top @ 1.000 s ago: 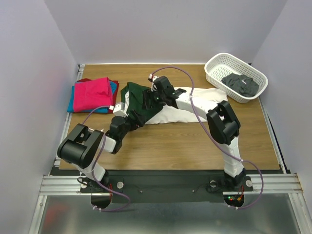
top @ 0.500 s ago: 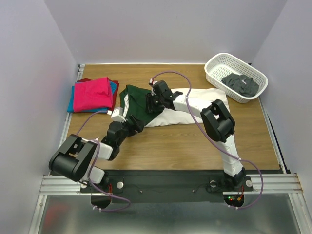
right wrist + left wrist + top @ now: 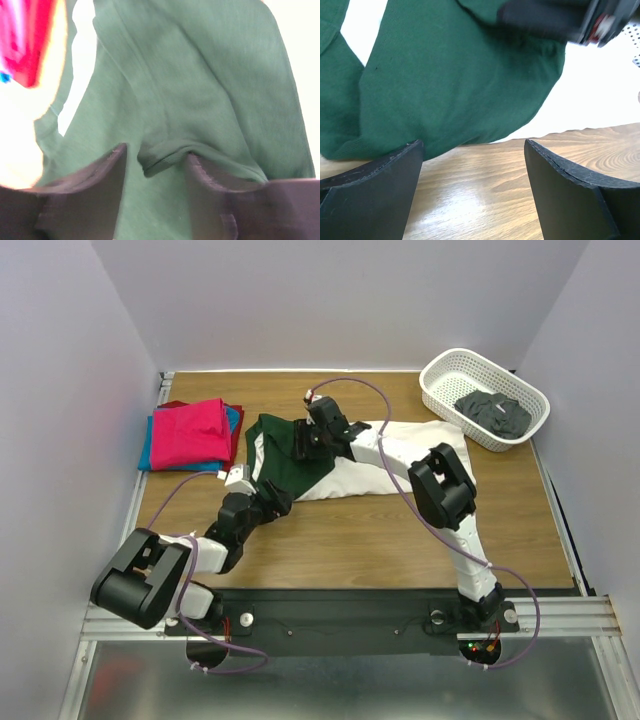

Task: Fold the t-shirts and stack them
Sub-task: Fold the tshirt

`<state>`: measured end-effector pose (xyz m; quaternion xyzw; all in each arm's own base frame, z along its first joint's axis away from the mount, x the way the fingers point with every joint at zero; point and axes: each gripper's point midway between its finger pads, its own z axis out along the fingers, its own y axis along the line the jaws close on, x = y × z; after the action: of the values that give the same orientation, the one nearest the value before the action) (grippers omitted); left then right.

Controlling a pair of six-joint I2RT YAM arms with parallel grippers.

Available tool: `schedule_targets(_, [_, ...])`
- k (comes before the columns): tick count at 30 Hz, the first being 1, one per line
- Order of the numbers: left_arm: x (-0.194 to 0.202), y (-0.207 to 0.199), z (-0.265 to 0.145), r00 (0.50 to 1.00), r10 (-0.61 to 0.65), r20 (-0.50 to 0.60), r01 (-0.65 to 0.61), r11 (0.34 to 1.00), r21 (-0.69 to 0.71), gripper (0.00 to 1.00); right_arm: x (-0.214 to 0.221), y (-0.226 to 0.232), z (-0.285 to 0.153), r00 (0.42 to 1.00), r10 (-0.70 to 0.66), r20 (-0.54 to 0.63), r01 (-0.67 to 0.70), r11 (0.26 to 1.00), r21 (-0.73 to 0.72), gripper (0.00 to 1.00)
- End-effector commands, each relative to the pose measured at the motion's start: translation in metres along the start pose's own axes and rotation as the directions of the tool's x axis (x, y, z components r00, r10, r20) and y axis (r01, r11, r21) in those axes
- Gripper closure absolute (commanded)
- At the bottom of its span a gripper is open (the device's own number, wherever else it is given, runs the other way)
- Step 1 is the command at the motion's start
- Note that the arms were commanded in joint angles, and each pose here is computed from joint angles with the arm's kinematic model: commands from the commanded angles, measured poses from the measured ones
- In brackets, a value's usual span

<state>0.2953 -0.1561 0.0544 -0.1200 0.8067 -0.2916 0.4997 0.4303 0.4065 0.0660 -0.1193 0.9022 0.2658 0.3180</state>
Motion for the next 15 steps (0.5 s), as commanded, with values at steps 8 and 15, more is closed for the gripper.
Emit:
schedule_targets(8, [-0.005, -0.001, -0.005, 0.999, 0.018, 0.028, -0.019, 1.0, 0.006, 0.07, -0.114, -0.017, -0.013, 0.927, 0.019, 0.375, -0.081, 0.986, 0.149, 0.16])
schedule_targets(15, [-0.004, -0.002, -0.005, 0.999, 0.02, 0.027, -0.02, 1.0, 0.011, 0.07, -0.145, -0.056, -0.044, 0.901, 0.021, 0.434, -0.116, 0.974, 0.194, 0.13])
